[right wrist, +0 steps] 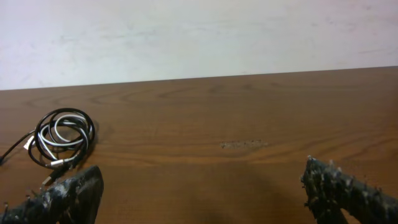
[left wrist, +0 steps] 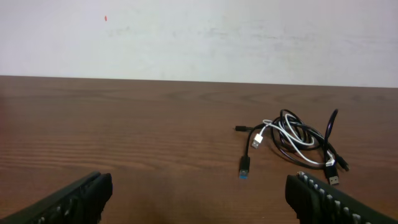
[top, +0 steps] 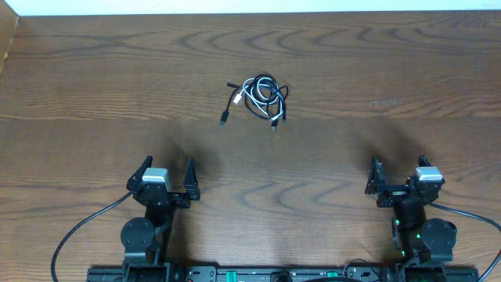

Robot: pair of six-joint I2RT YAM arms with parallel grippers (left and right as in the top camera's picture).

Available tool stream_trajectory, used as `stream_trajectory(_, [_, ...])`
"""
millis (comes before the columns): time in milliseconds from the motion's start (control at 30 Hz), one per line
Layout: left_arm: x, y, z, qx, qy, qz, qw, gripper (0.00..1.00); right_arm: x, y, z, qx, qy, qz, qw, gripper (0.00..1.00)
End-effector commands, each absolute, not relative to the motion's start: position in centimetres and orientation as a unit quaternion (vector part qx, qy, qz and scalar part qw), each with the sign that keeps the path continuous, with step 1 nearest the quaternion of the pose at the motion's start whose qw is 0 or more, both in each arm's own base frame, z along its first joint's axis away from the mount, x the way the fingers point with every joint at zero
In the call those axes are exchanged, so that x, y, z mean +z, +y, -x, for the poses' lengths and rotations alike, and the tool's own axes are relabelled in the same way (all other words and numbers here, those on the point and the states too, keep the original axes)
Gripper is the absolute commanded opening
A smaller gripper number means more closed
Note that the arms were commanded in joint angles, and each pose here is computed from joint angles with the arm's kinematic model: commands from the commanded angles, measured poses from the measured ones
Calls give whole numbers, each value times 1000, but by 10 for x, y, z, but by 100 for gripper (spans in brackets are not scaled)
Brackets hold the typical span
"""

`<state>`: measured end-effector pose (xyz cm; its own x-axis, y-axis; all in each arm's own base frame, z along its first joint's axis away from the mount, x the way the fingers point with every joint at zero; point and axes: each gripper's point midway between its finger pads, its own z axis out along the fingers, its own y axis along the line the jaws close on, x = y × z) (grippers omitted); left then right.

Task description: Untangle cables

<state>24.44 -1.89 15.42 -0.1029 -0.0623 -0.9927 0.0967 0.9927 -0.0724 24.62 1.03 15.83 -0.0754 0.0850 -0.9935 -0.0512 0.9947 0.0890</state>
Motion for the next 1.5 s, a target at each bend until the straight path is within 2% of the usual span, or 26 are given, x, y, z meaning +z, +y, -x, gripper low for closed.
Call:
stream_trajectory(0, [140, -23, -243, -70, 755, -17, 652, 94, 158, 9, -246, 47, 732, -12, 680, 99])
stream_trajectory(1467, [140, -23, -243, -90, 755, 5, 650, 94, 158, 9, -246, 47, 732, -12, 680, 99])
